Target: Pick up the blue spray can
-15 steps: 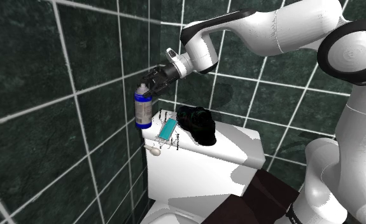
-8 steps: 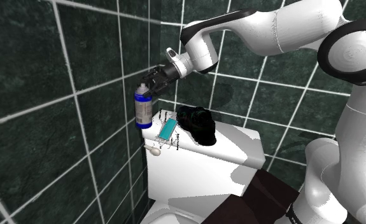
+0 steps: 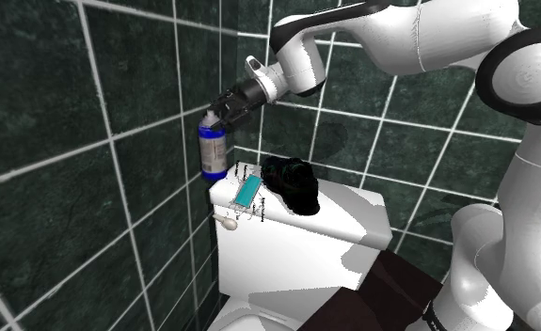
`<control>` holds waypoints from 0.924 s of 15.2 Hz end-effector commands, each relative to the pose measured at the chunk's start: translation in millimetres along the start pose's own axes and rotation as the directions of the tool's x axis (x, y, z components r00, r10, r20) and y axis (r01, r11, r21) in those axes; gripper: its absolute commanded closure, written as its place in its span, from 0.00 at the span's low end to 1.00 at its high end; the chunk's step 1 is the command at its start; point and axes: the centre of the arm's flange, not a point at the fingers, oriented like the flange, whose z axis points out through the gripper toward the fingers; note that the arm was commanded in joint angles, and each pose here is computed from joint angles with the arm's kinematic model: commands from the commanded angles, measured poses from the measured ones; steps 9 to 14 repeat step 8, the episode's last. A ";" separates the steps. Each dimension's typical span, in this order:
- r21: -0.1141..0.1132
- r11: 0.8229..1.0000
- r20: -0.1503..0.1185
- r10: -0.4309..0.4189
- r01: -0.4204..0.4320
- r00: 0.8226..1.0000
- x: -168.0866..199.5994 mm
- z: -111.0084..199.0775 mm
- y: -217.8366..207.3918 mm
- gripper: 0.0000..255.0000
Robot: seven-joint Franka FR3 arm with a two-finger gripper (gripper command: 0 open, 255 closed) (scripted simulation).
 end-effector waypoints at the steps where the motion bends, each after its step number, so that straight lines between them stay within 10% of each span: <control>1: -0.003 1.000 -0.001 -0.001 0.001 1.000 10.3 -7.4 2.7 1.00; 14: -0.003 1.000 -0.001 -0.001 0.001 1.000 32.6 -21.5 9.0 1.00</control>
